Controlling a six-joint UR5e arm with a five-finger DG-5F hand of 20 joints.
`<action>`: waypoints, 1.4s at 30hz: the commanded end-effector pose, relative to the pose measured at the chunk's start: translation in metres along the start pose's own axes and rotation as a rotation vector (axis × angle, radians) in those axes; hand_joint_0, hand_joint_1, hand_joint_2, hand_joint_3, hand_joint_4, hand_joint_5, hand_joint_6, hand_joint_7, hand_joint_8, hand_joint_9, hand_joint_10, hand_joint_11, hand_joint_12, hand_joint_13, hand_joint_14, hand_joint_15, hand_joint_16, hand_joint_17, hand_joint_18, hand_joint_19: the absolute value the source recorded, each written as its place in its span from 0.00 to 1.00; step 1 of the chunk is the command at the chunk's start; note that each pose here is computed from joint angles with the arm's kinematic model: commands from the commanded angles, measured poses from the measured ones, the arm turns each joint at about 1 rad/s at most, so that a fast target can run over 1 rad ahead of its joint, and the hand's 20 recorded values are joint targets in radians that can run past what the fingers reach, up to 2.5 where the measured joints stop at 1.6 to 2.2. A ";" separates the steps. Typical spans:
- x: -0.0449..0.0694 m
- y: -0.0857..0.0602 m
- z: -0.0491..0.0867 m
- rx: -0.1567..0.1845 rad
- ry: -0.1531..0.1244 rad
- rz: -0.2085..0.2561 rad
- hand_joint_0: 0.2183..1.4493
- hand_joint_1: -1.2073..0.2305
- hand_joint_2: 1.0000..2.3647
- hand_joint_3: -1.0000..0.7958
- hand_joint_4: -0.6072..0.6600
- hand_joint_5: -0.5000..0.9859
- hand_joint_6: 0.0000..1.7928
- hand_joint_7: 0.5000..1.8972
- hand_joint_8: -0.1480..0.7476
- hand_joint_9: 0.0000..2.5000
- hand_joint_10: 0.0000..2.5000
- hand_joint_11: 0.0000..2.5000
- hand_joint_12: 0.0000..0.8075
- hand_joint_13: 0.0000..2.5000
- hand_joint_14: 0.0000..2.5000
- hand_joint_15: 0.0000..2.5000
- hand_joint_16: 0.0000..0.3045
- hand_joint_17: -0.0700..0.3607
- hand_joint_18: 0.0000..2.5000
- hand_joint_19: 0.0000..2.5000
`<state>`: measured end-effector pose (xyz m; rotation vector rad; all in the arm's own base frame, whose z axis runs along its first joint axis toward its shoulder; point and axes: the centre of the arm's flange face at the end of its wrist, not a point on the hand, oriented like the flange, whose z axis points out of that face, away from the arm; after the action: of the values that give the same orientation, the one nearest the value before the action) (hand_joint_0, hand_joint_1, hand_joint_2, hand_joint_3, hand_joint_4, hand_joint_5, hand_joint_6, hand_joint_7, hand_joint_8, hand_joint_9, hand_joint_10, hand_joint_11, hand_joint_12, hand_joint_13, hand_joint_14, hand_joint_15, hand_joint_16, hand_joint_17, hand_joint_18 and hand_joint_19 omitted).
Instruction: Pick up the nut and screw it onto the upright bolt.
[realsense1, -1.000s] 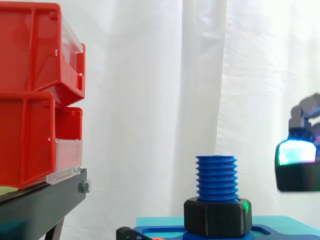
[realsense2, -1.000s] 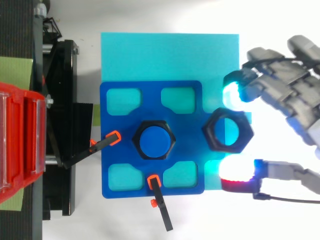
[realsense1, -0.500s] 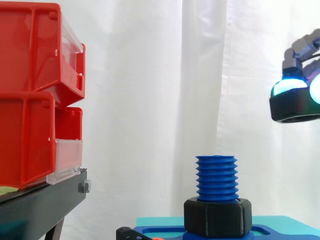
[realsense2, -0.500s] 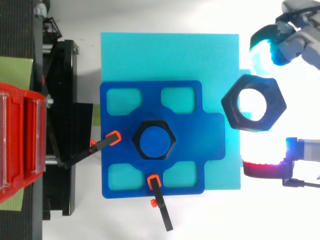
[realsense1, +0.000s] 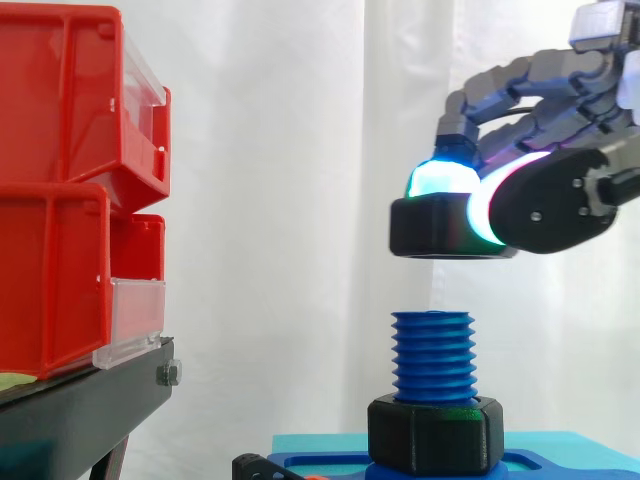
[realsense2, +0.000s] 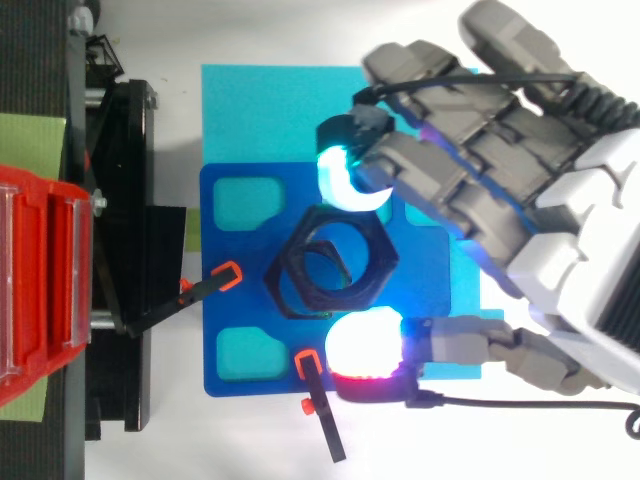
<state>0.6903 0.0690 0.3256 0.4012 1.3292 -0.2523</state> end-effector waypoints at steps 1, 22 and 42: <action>0.008 0.004 0.006 -0.017 -0.007 0.017 0.24 0.41 0.00 0.28 0.74 0.24 0.28 0.55 0.52 0.20 0.00 0.00 0.46 0.20 0.00 0.00 0.16 0.41 0.18 0.00; 0.023 0.006 0.002 -0.049 0.028 0.018 0.24 0.42 0.00 0.28 0.74 0.24 0.28 0.54 0.51 0.20 0.00 0.00 0.46 0.20 0.00 0.00 0.16 0.41 0.18 0.00; 0.025 0.007 -0.001 -0.054 0.044 0.005 0.24 0.42 0.00 0.28 0.74 0.24 0.28 0.55 0.52 0.20 0.00 0.00 0.46 0.20 0.00 0.00 0.16 0.41 0.18 0.00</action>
<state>0.6975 0.0769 0.3024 0.3662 1.3757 -0.2041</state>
